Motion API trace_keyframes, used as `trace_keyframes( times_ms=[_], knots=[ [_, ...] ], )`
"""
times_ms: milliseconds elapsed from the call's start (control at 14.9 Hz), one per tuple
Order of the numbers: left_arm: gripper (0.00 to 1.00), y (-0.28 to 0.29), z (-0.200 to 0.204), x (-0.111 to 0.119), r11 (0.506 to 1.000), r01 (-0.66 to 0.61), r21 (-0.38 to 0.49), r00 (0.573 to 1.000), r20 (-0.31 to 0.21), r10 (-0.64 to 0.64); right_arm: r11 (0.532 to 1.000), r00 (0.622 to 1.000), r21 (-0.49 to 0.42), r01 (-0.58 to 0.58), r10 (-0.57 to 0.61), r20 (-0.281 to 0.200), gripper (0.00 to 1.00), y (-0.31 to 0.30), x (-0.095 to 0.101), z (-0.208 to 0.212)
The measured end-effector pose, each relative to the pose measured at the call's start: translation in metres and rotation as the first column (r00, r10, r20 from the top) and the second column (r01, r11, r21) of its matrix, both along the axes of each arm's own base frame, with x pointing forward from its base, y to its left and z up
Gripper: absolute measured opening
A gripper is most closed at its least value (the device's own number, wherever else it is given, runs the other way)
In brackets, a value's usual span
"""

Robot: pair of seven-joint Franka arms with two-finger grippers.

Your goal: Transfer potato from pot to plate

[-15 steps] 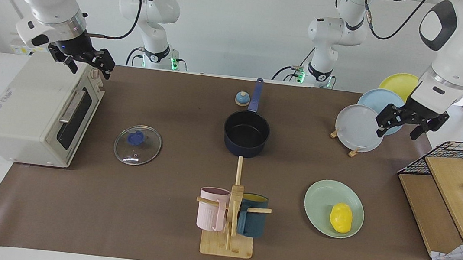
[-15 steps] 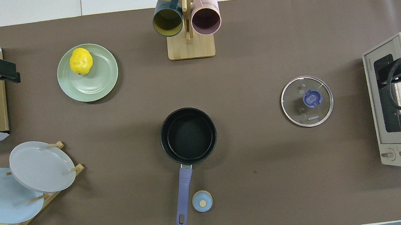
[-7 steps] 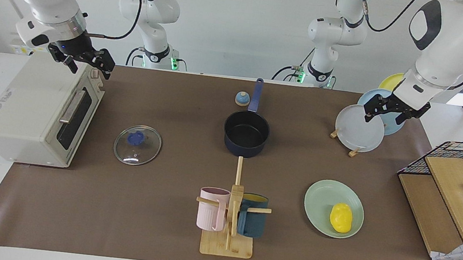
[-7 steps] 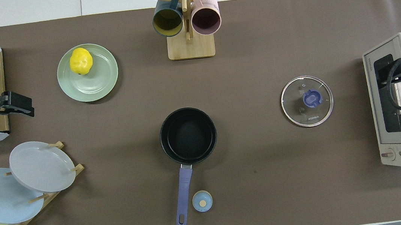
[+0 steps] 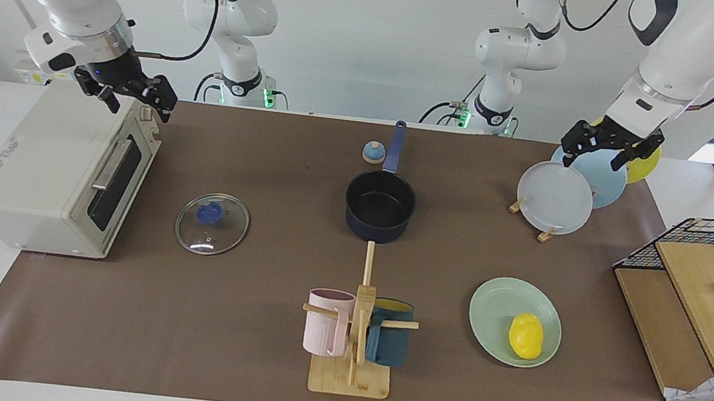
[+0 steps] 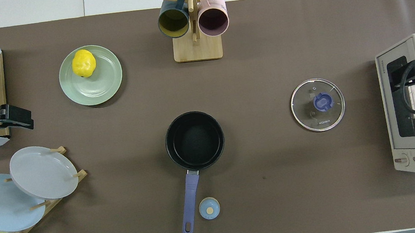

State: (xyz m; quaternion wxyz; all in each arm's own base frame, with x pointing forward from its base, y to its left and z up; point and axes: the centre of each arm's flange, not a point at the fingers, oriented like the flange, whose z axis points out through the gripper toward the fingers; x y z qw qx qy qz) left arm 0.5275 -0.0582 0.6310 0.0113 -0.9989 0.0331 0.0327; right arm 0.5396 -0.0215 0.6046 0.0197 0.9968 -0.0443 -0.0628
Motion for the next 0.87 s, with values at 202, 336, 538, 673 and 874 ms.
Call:
trace_keyframes(
  times_ms=[202, 336, 538, 673, 874],
  knots=[
    [1.00, 0.001, 0.004, -0.008, 1.000, 0.000, 0.003, 1.000, -0.016, 0.001, 1.000, 1.000, 0.000, 0.000, 0.000, 0.000, 1.00, 0.000, 0.000, 0.000],
    [1.00, 0.000, -0.002, -0.008, 1.000, 0.000, 0.004, 1.000, -0.029, 0.000, 1.000, 1.000, 0.000, 0.000, 0.000, 0.000, 1.00, 0.000, 0.000, 0.000],
    [1.00, -0.001, -0.007, -0.008, 1.000, 0.002, -0.003, 0.999, -0.035, -0.002, 1.000, 1.000, 0.000, 0.000, 0.000, 0.000, 1.00, 0.000, 0.000, 0.000],
    [1.00, -0.003, -0.008, -0.005, 1.000, 0.002, -0.012, 1.000, -0.023, -0.002, 1.000, 1.000, 0.000, 0.000, 0.000, 0.000, 1.00, 0.000, 0.000, 0.000],
    [1.00, -0.003, -0.021, 0.006, 1.000, 0.002, -0.016, 1.000, -0.014, -0.002, 1.000, 1.000, 0.000, 0.000, 0.000, 0.000, 1.00, 0.000, 0.000, 0.000]
  ],
)
